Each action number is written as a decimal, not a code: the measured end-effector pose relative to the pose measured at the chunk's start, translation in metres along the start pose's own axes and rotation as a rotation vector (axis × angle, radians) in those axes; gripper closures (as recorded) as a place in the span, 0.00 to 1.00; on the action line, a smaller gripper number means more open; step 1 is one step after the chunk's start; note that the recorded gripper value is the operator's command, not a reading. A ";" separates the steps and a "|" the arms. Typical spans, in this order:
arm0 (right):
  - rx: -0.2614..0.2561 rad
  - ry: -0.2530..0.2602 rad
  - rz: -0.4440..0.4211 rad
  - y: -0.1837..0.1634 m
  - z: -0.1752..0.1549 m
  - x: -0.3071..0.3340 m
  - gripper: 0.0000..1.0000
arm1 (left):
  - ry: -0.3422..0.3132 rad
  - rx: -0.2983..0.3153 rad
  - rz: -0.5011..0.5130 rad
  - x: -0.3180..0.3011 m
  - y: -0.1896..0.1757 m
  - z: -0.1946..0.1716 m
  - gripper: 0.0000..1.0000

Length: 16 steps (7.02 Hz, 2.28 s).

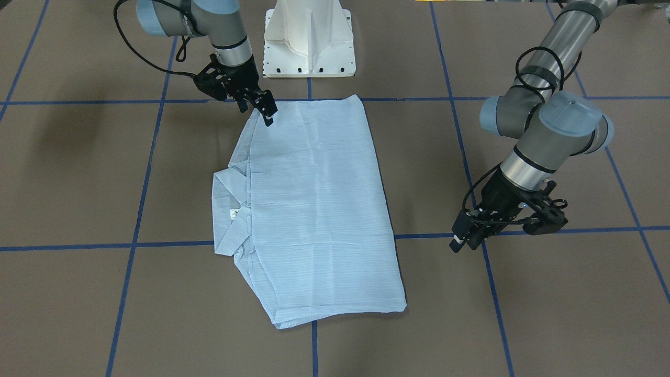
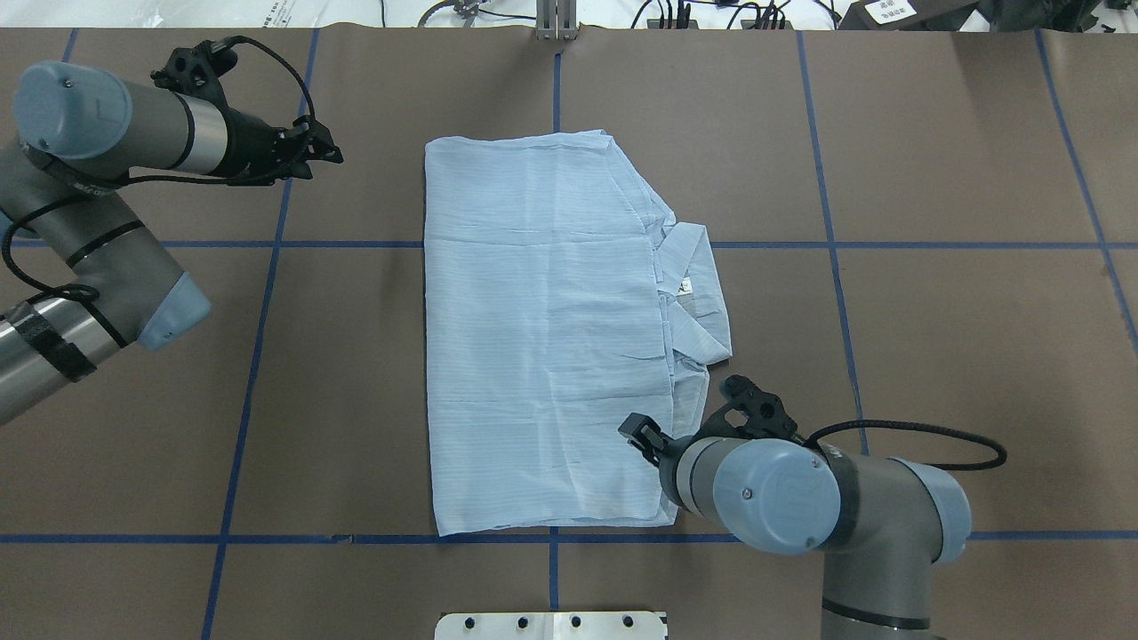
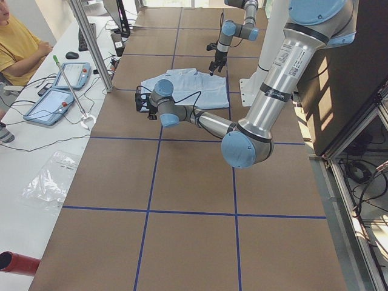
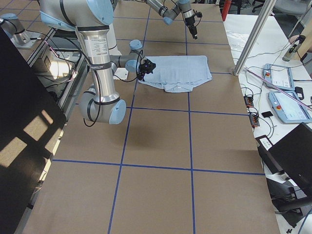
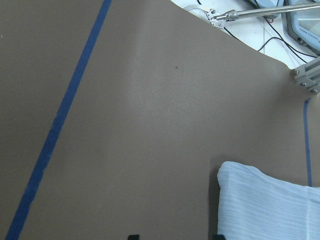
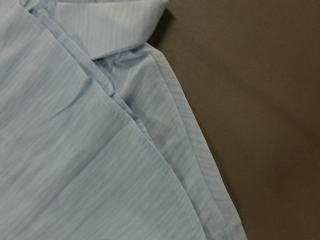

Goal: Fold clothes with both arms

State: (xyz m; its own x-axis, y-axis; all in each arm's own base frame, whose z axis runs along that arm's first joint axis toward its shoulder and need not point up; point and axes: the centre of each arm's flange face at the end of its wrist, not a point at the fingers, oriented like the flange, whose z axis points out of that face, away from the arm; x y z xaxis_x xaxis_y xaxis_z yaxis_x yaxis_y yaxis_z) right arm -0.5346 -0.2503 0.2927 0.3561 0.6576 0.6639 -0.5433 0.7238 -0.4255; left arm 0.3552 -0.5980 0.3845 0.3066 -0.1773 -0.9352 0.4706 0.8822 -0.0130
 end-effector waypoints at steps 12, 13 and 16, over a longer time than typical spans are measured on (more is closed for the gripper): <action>-0.013 0.073 0.084 0.036 0.011 0.024 0.67 | 0.003 0.003 -0.002 -0.004 0.003 -0.006 0.42; -0.014 0.073 0.085 0.037 0.011 0.024 0.93 | 0.004 0.003 -0.002 -0.004 0.003 -0.006 0.42; -0.019 0.062 0.089 0.036 0.007 0.020 1.00 | 0.008 0.003 -0.013 -0.002 0.003 -0.007 0.42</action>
State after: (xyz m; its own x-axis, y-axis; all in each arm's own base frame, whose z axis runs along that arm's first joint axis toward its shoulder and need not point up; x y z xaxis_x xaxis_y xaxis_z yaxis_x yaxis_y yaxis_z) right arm -0.5523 -0.2124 0.2946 0.3539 0.7308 0.5838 -0.5609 0.6653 -0.4927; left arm 0.3501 -0.5918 0.3833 0.2938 -0.1854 -0.9377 0.4774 0.8784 -0.0241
